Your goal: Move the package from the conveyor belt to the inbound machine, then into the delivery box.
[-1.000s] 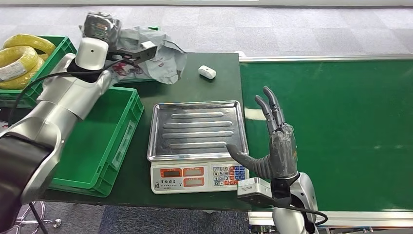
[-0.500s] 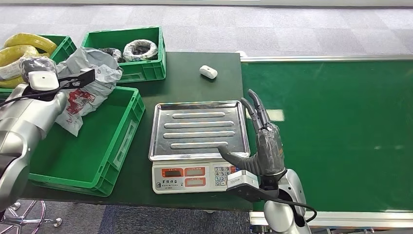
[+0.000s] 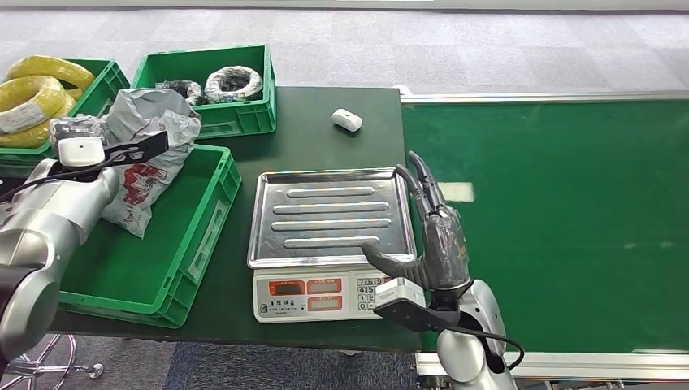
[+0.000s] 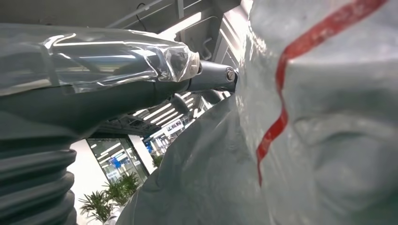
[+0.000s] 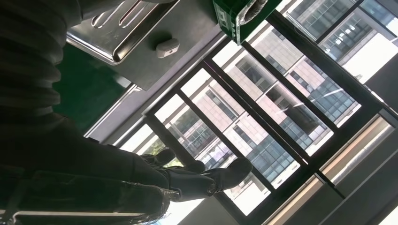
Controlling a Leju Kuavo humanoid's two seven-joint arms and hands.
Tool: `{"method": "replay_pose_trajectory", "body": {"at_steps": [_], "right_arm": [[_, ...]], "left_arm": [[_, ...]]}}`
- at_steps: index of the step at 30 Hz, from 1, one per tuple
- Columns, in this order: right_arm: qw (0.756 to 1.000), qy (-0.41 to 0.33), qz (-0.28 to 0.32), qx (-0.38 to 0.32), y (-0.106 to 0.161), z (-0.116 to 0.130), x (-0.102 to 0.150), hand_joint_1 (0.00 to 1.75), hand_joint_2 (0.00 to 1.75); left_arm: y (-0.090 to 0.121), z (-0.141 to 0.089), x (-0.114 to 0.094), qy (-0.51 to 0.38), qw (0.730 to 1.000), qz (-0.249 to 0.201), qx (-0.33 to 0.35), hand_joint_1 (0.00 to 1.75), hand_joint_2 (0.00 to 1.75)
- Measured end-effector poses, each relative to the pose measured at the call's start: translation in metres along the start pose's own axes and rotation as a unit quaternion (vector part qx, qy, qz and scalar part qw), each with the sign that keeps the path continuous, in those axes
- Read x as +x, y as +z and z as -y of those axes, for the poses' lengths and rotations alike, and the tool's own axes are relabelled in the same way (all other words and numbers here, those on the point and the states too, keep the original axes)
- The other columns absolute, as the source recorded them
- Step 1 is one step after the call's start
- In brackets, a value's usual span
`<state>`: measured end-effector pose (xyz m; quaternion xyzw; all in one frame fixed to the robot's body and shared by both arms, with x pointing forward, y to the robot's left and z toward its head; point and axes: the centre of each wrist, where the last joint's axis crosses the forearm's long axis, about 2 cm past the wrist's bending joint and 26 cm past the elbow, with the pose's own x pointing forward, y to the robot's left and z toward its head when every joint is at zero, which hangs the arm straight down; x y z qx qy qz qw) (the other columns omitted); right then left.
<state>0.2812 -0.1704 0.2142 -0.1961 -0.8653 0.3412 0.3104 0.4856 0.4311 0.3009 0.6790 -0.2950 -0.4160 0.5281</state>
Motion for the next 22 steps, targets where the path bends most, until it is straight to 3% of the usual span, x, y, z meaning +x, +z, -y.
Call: {"method": "replay_pose_trajectory", "body": {"at_steps": [2, 5, 10, 12, 16, 20, 22], "right_arm": [[1.000, 0.000, -0.001, -0.001, 0.000, 0.000, 0.000, 0.00, 1.75], [1.000, 0.001, -0.004, -0.004, 0.000, -0.001, -0.001, 0.00, 1.75], [1.000, 0.000, -0.009, -0.007, -0.001, -0.002, -0.002, 0.00, 1.75], [1.000, 0.000, -0.011, -0.010, 0.000, -0.003, -0.004, 0.00, 1.75], [1.000, -0.015, -0.012, -0.020, 0.006, -0.007, -0.007, 0.00, 1.75], [0.998, -0.047, -0.012, -0.029, 0.019, -0.014, -0.011, 0.00, 1.75], [0.997, -0.062, -0.012, -0.035, 0.025, -0.016, -0.012, 0.00, 1.75]], "left_arm": [[0.001, -0.002, 0.003, 0.025, 0.999, 0.019, 0.021, 0.00, 1.75], [0.003, -0.018, 0.015, 0.129, 0.983, 0.090, 0.099, 0.00, 1.75], [0.017, -0.072, 0.044, 0.345, 0.892, 0.208, 0.205, 0.00, 1.75], [0.031, -0.094, 0.054, 0.450, 0.824, 0.254, 0.233, 0.00, 1.75], [0.071, -0.116, 0.061, 0.623, 0.647, 0.331, 0.289, 0.00, 1.75], [0.119, -0.091, 0.059, 0.712, 0.489, 0.387, 0.322, 0.00, 1.75], [0.139, -0.074, 0.059, 0.733, 0.445, 0.399, 0.325, 0.00, 1.75]]}}
